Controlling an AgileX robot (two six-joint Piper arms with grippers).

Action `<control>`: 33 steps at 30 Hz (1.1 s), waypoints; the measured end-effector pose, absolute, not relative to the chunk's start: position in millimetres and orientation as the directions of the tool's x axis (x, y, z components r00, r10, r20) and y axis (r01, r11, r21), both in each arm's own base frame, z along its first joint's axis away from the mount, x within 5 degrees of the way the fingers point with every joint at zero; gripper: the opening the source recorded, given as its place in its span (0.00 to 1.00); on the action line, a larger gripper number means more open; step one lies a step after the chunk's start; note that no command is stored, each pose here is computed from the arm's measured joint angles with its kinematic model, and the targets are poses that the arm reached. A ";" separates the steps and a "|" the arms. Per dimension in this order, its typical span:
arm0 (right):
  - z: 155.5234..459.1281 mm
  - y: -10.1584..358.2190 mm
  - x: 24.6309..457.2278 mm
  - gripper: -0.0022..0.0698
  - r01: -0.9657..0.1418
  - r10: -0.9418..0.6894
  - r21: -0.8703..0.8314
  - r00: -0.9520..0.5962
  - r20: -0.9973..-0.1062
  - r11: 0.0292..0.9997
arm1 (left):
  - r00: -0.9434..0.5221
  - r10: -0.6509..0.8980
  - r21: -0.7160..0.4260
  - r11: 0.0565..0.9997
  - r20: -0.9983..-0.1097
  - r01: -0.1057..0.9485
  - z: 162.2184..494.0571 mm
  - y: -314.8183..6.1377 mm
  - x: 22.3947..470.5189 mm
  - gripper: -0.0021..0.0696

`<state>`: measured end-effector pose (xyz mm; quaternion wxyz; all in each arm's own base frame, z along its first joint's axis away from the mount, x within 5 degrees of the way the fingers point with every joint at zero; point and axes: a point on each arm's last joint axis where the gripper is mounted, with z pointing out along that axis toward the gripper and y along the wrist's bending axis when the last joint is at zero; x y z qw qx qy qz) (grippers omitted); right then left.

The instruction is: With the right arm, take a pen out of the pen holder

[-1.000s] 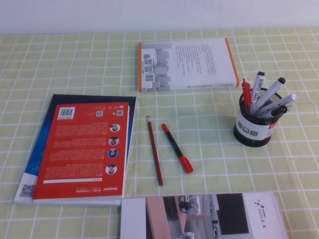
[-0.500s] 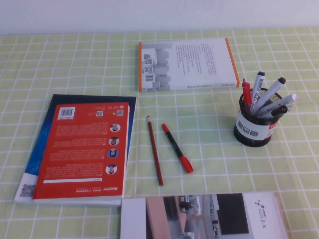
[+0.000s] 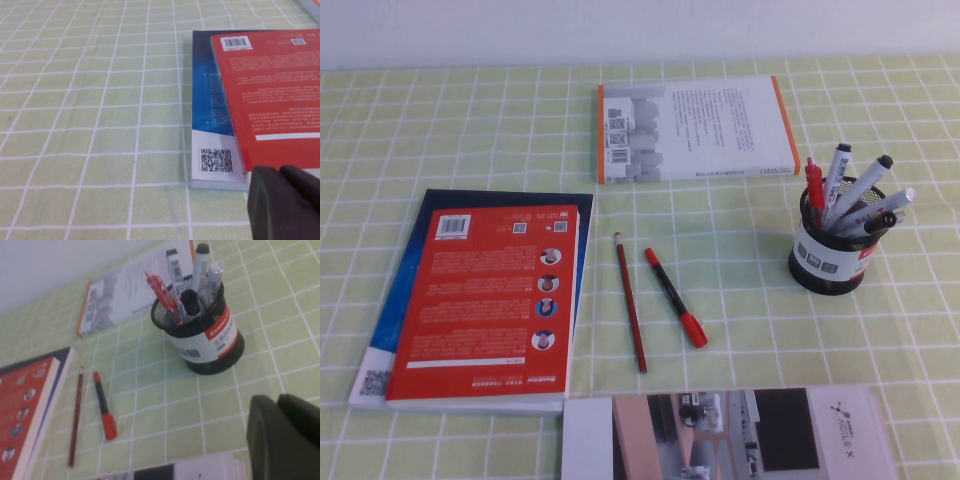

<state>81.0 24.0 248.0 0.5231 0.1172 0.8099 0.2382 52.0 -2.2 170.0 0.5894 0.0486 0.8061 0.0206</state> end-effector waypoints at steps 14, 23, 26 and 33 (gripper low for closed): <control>271.2 35.0 160.0 0.01 -0.131 0.234 0.343 -0.508 -0.829 0.930 | -0.301 0.103 0.090 0.994 -0.948 0.054 170.0 -2.2 52.0 0.02; 270.5 80.1 181.3 0.05 -0.303 0.056 0.161 -0.329 -0.943 0.939 | -0.301 0.103 0.090 0.994 -0.948 0.054 170.0 -2.2 52.0 0.02; 263.7 87.9 183.4 0.10 -0.309 0.020 0.096 -0.240 -0.971 0.946 | -0.301 0.103 0.090 0.994 -0.948 0.054 170.0 -2.2 52.0 0.02; 222.9 80.3 169.7 0.32 -0.259 0.044 0.056 -0.049 -0.998 0.964 | -0.301 0.103 0.090 0.994 -0.948 0.054 170.0 -2.2 52.0 0.02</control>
